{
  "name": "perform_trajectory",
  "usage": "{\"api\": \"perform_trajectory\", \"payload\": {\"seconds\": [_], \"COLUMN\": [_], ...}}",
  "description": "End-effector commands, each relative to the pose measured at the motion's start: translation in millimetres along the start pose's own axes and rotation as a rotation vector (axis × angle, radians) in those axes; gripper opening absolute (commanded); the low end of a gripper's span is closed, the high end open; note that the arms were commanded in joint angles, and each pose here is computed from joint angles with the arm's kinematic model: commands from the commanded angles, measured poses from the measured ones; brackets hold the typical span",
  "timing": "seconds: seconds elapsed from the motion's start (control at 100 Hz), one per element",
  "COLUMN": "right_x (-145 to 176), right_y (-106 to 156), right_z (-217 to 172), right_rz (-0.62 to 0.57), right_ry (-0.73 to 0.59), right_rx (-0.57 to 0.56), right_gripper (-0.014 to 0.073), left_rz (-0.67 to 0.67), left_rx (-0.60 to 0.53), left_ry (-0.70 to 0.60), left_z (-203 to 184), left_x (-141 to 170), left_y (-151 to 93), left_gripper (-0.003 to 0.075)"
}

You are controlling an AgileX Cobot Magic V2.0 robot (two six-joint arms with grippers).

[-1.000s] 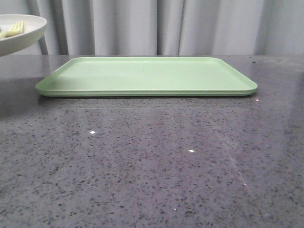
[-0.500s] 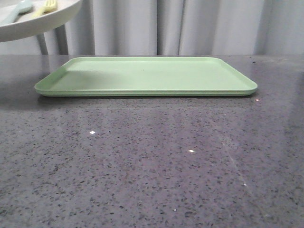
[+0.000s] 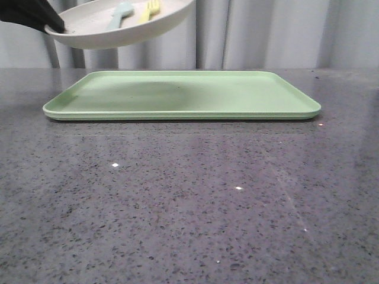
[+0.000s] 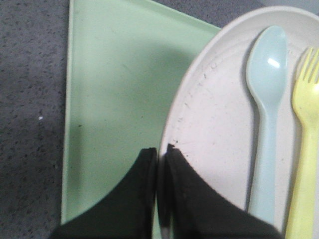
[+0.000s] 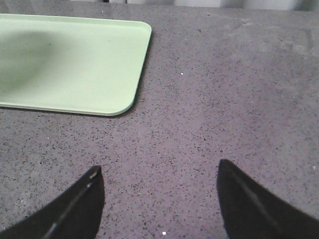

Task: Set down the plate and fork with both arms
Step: 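Carry the plate over the green tray and lower it down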

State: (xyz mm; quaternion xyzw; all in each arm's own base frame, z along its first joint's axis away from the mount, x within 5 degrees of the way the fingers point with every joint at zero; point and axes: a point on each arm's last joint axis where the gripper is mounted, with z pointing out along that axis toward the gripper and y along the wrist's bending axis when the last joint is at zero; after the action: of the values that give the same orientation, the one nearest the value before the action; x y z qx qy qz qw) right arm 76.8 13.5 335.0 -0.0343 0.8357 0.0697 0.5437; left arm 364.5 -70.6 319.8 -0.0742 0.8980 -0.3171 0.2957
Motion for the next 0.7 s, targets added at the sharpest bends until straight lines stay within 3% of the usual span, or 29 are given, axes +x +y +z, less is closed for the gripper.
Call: {"api": "perform_trajectory", "payload": {"seconds": [0.0,0.29,0.69], "right_x": [-16.2,-16.2,-16.2], "right_y": [0.2,0.2,0.2], "right_z": [-3.3,-3.3,-3.3], "right_rz": [-0.002,-0.002,-0.002], "right_ry": [-0.100,-0.100,-0.100], "right_rx": [0.005,0.005,0.005], "right_gripper": [0.0490,0.0490,0.0490], "left_rz": [0.016,0.020,0.012], "left_rx": [0.017,0.029,0.001], "left_ry": [-0.073,-0.048,-0.013], "left_z": [-6.2,31.5,63.3], "left_x": [-14.1,-17.5,-7.6], "left_y": [-29.0,-54.8,-55.1], "left_gripper": [-0.0021,-0.0021,-0.0021]}}
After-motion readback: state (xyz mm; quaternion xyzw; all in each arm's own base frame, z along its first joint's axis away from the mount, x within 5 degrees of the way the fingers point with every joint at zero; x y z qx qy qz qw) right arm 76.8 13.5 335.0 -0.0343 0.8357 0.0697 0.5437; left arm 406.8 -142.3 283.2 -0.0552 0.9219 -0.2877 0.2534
